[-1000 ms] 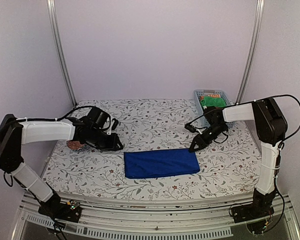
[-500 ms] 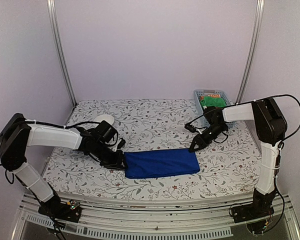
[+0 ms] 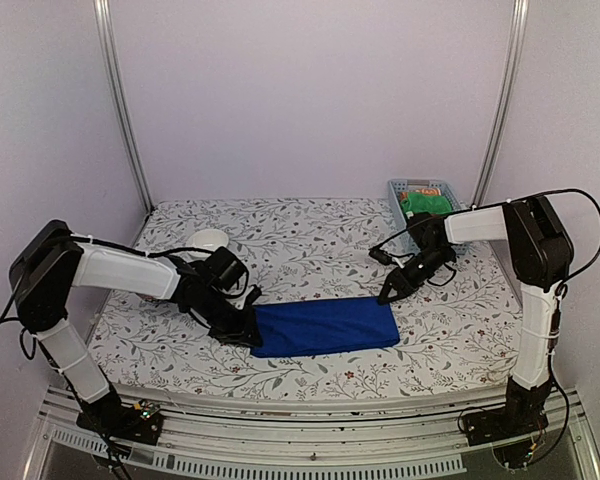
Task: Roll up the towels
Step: Smooth out the towel at the center of the board.
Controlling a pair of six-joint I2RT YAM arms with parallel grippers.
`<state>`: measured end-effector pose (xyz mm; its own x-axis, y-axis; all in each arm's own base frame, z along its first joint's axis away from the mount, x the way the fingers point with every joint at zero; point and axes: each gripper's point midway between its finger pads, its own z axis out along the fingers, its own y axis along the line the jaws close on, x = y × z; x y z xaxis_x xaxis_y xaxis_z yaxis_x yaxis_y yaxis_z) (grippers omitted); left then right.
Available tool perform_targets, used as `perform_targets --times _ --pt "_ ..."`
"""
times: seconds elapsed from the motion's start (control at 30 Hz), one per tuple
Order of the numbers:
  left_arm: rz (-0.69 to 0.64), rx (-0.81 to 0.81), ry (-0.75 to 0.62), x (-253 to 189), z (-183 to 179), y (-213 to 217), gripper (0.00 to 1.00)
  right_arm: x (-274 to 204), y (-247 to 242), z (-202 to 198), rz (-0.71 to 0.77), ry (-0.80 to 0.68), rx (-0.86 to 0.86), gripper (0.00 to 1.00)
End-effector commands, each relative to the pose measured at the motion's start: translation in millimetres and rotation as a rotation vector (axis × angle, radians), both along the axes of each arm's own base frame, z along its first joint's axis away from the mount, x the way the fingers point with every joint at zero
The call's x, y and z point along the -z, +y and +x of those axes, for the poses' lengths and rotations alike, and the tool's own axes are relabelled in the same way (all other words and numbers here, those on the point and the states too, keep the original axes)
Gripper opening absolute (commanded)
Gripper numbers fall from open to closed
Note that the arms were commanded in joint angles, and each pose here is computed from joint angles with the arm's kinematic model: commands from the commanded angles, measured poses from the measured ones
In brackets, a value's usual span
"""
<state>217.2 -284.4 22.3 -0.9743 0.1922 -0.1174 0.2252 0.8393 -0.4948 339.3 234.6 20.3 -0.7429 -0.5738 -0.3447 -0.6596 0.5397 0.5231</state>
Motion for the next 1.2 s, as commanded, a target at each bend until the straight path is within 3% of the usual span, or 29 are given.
perform_targets --times 0.0,0.13,0.37,0.57,0.7,0.8,0.93,1.17 --pt "-0.01 0.011 0.001 -6 -2 -7 0.12 26 -7 -5 -0.065 0.033 -0.012 0.32" --pt "0.008 0.009 0.007 -14 -8 1 0.05 31 -9 -6 -0.077 0.037 -0.01 0.32" --pt "0.043 0.011 0.05 -9 -20 12 0.04 38 -11 -8 -0.095 0.056 -0.007 0.32" --pt "0.057 0.026 0.067 3 -21 11 0.13 35 -10 -8 -0.088 0.057 -0.009 0.32" --pt "0.11 0.018 0.044 0 -16 19 0.23 7 -5 -2 -0.049 0.016 -0.01 0.33" --pt "0.145 0.008 -0.015 -17 -8 25 0.28 -32 2 6 0.001 -0.056 -0.013 0.36" --pt "0.095 0.014 -0.153 -55 10 19 0.32 -62 2 15 0.01 -0.159 -0.033 0.39" --pt "-0.116 0.105 -0.383 -87 22 -39 0.35 -39 -4 34 -0.083 -0.202 -0.088 0.39"
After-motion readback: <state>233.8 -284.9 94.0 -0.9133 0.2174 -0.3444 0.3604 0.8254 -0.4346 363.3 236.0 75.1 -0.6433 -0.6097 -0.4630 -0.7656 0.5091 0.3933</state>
